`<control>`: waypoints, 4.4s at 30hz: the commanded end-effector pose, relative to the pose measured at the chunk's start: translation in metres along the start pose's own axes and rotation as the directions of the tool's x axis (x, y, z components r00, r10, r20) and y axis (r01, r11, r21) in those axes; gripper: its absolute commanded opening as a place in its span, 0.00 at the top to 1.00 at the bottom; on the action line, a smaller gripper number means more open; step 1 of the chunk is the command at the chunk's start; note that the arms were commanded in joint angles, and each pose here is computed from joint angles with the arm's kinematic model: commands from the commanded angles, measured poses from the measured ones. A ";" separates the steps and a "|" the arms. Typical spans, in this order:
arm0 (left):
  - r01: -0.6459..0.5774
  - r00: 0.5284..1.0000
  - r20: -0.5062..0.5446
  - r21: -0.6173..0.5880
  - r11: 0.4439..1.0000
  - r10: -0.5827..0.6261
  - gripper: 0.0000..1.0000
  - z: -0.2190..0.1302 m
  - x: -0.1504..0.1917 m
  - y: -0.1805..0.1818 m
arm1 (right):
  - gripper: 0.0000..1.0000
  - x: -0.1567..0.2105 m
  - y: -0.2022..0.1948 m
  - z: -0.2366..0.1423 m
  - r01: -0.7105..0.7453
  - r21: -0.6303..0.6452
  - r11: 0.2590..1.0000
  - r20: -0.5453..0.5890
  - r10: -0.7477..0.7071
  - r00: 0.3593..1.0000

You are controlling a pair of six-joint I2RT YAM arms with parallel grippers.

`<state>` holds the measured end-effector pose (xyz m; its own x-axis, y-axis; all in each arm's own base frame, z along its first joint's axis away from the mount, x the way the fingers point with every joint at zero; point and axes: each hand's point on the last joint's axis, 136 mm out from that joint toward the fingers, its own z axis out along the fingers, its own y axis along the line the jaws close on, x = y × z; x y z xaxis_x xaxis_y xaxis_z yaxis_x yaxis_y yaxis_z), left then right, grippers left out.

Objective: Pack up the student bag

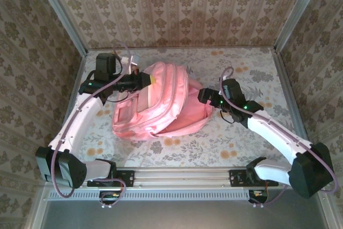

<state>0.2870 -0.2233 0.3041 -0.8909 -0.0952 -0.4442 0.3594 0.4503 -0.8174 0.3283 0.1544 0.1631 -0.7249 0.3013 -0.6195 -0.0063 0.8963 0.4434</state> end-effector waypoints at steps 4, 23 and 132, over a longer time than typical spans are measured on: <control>-0.080 0.997 0.015 0.026 0.996 0.080 1.00 0.004 0.006 -0.009 | 0.05 0.029 0.003 0.023 0.086 -0.053 0.995 -0.187 -0.095 0.978; -0.196 0.957 -0.243 -0.138 0.971 0.158 0.95 0.087 0.070 0.025 | 0.87 0.049 -0.041 0.053 -0.173 0.035 0.984 -0.209 0.177 0.962; 0.014 0.999 0.034 -0.589 0.808 0.008 0.60 0.014 -0.046 0.121 | 0.31 0.099 0.005 -0.022 0.123 -0.084 0.989 -0.121 -0.133 0.984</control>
<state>0.4049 -0.1821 0.2154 -0.8668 -0.1634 -0.4712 0.0816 0.8856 -0.4573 0.2384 0.2050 0.1154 -0.8259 0.1698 -0.5377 -0.1727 0.8316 0.5279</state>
